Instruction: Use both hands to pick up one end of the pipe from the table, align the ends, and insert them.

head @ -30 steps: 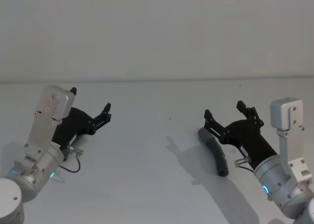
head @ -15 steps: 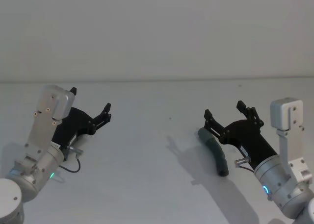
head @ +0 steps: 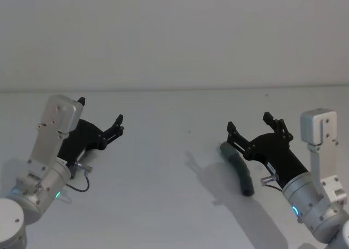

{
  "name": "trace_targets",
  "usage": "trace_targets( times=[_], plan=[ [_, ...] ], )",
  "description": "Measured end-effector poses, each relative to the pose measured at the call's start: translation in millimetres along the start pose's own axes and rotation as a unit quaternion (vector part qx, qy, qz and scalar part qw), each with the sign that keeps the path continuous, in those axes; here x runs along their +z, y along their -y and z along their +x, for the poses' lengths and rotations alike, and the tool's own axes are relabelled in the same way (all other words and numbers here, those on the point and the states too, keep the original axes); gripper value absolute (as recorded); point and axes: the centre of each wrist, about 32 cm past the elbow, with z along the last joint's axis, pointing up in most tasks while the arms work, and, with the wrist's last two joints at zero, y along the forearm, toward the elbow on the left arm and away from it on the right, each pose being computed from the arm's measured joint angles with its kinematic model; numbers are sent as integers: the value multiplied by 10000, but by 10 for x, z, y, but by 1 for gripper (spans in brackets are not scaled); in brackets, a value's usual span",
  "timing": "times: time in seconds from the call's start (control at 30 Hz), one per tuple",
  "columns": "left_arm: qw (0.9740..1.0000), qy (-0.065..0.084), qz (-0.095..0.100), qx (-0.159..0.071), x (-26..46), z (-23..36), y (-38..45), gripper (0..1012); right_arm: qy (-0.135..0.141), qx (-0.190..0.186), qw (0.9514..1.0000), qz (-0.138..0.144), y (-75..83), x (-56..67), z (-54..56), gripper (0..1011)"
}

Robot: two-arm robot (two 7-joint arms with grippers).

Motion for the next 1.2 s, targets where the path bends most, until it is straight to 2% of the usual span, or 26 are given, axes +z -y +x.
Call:
trace_targets(
  times=[0.97, 1.1, 1.2],
  plan=[
    [10000, 1, 10, -2, 9, -2, -1, 1001, 0, 0, 10000, 0, 0, 0, 0, 1001],
    [9999, 7, 106, -4, 41, 0, -8, 1001, 0, 0, 10000, 0, 0, 0, 0, 1000],
    [9997, -8, 255, -7, 93, 8, -21, 1001, 0, 0, 10000, 0, 0, 0, 0, 1001]
  ],
)
